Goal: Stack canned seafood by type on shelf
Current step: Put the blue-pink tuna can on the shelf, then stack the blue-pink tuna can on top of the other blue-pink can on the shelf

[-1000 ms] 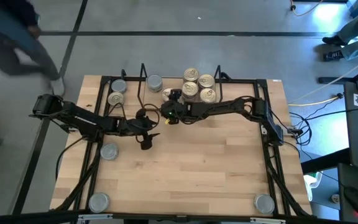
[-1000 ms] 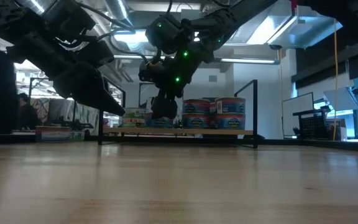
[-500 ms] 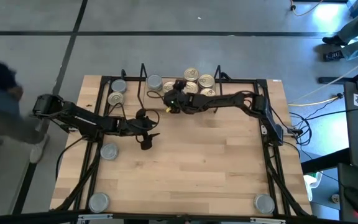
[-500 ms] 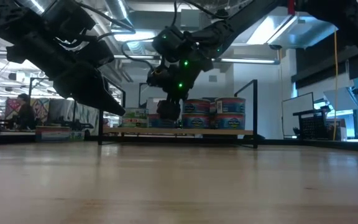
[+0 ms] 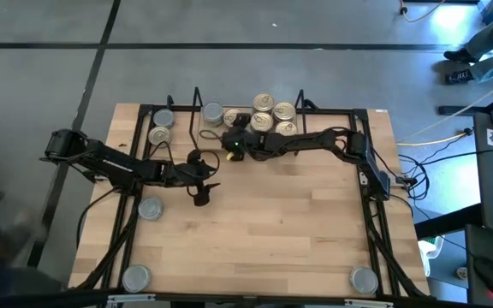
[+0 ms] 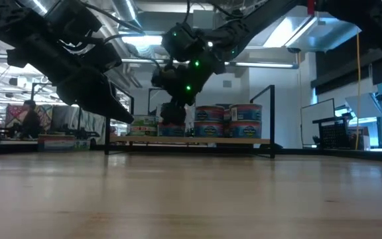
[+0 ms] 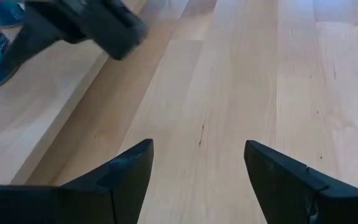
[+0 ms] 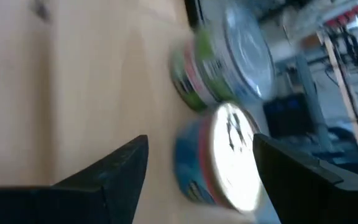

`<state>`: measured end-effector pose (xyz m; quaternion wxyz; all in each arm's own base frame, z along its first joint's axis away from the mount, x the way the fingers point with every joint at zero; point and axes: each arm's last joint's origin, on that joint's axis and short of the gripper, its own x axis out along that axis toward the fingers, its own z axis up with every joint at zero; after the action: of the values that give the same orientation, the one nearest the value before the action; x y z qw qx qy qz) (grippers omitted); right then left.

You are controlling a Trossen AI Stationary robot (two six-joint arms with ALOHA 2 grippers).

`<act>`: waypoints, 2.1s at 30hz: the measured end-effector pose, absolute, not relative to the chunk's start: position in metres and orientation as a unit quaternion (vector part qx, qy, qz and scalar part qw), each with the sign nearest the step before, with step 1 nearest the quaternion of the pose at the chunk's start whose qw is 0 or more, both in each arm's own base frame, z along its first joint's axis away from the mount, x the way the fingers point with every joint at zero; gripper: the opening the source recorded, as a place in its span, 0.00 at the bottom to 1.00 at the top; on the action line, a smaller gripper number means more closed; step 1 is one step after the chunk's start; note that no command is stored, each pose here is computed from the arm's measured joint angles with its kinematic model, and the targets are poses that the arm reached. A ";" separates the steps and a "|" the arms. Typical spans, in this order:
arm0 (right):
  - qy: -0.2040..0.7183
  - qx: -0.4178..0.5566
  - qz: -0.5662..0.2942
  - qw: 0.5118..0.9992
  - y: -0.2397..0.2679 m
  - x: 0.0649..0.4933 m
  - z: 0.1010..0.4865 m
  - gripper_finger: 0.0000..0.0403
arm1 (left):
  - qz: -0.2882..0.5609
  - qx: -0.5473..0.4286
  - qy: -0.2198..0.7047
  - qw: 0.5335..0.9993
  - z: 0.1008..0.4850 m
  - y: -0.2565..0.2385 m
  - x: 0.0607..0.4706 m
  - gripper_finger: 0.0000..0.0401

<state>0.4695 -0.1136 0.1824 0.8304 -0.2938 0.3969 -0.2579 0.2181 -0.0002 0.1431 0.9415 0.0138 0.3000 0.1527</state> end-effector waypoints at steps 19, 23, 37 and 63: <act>0.385 -0.219 -0.323 0.837 -0.162 0.456 0.183 0.71 | 0.153 0.014 0.300 0.942 0.143 0.000 0.218 0.63; 0.382 -0.221 -0.321 0.838 -0.160 0.457 0.184 0.71 | 0.153 0.014 0.300 0.942 0.143 0.000 0.218 0.63; 0.410 -0.179 -0.087 0.890 -0.014 0.417 0.239 0.71 | 0.152 0.015 0.301 0.941 0.143 0.000 0.218 0.63; 0.215 -0.047 -0.017 0.975 0.077 0.293 0.135 0.71 | 0.400 -0.074 0.563 0.720 0.206 0.028 0.192 0.63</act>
<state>0.2929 0.0774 0.1354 0.9754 -0.0465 0.2146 -0.0169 0.1921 0.0277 0.2057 0.7196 -0.0743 0.5630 0.3996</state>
